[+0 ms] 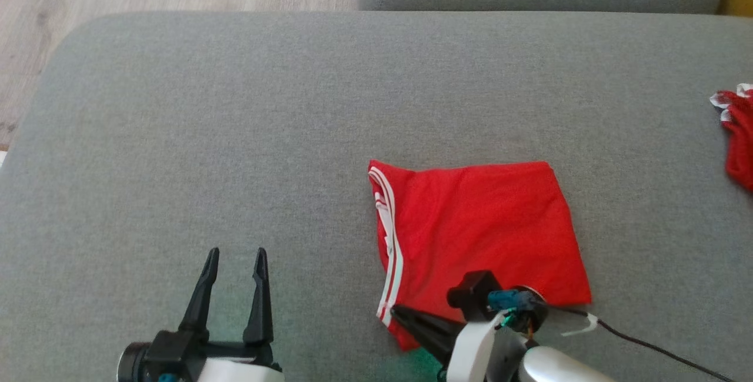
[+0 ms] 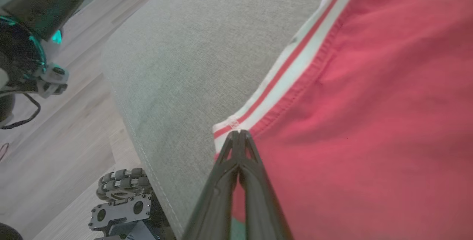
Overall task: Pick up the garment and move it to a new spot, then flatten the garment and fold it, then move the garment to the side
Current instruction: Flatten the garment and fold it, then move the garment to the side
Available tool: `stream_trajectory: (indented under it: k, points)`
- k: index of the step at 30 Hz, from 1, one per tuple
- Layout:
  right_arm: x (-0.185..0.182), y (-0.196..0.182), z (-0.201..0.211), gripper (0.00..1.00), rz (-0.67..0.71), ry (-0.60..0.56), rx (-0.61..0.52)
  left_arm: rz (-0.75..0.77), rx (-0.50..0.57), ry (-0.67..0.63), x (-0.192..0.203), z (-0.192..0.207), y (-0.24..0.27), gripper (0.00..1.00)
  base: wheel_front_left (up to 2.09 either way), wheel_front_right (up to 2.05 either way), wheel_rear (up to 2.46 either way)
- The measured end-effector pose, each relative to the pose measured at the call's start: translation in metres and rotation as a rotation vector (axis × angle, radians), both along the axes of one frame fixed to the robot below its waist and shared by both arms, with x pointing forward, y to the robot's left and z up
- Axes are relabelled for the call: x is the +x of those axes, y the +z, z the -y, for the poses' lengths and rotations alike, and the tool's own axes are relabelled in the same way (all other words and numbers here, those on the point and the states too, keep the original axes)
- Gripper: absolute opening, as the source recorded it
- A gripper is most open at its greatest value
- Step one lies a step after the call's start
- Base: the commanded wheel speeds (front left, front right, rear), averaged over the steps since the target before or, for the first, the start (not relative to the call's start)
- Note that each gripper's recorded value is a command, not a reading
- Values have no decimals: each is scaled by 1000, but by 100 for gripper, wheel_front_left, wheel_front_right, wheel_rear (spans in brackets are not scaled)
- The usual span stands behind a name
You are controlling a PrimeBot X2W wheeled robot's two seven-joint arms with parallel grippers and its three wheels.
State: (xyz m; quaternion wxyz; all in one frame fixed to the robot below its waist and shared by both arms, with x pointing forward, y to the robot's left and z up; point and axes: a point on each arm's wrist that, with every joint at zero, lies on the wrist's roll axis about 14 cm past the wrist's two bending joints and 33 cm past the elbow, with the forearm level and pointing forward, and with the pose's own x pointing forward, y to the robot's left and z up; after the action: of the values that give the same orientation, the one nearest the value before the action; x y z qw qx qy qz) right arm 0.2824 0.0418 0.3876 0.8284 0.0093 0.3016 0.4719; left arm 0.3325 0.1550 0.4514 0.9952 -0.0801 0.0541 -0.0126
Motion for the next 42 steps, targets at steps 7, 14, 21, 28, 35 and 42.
stream_trajectory:
  k: [7, 14, 21, 28, 35, 42]
  points:
    - [26, 23, 8, 0, 93, -87, 69, 23, 0, -7, 1, 2, 7, 100, 0, 0, 0]
    - [90, 62, 87, 42, 329, -368, 71, 52, 2, -23, 0, 6, 15, 100, 0, 0, 0]
    - [80, 70, 192, 100, 459, -750, 47, 27, 15, -51, -14, 7, 5, 100, 0, 0, 0]
    - [54, 56, 228, 100, 465, -889, 0, 3, 36, -81, -18, 9, -4, 100, 0, 0, 0]
    - [42, 40, 229, 100, 416, -935, -2, -19, 34, -87, -19, 7, -11, 100, 0, 0, 0]
    - [40, 36, 231, 100, 408, -947, -8, -28, 34, -89, -19, 7, -14, 100, 0, 0, 0]
